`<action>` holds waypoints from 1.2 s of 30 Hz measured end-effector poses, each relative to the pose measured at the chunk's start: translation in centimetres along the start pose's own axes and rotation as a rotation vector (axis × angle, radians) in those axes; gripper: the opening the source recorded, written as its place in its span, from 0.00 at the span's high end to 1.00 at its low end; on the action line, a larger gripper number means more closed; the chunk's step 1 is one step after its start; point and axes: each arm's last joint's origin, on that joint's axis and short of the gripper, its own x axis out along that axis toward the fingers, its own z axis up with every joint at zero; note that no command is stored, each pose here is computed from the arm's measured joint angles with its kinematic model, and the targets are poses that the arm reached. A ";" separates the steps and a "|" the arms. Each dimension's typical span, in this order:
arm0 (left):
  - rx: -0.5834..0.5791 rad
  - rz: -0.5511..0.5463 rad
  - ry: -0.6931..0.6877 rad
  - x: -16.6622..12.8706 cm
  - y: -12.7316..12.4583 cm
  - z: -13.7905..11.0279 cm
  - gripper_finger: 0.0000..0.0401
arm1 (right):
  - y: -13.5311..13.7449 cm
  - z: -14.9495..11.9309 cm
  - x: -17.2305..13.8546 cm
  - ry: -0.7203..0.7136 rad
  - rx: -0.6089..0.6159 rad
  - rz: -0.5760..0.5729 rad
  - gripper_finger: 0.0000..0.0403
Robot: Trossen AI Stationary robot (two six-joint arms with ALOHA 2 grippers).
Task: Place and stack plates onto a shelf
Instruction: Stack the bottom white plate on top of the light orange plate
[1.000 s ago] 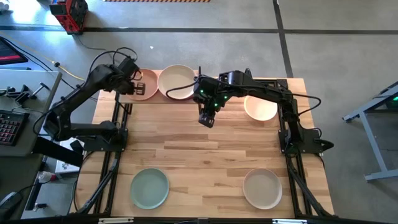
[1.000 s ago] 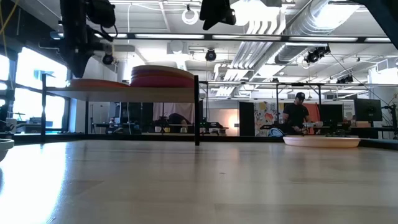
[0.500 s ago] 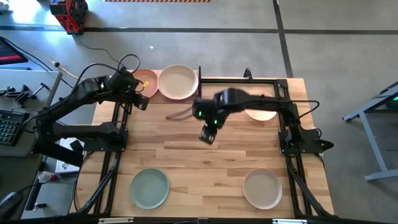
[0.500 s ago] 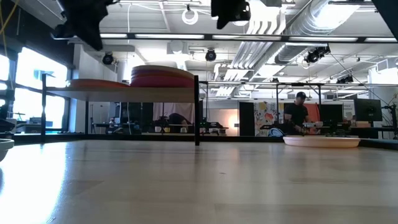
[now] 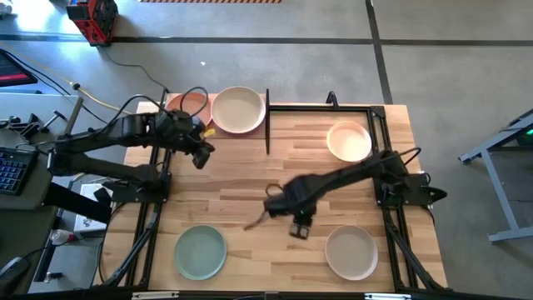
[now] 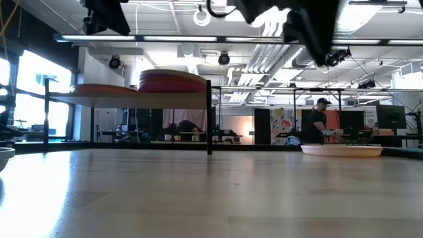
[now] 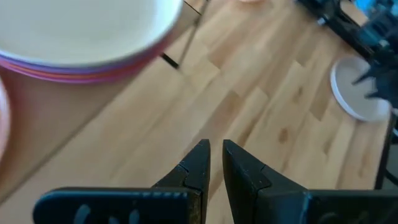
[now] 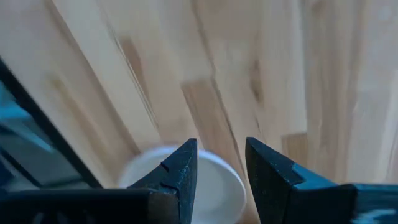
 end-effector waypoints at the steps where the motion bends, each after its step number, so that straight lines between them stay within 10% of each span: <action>1: 0.001 -0.008 0.008 0.1 -0.3 -0.1 0.92 | 0.4 -0.5 0.8 0.025 -0.023 -0.018 0.72; 13: 0.019 -0.051 0.069 1.9 -2.7 -0.7 0.92 | 2.3 -4.4 8.8 0.195 -0.476 -0.120 0.72; 36: -0.063 0.038 0.158 5.6 -3.8 -0.8 0.92 | 1.6 -5.6 13.0 0.218 -0.694 -0.152 0.72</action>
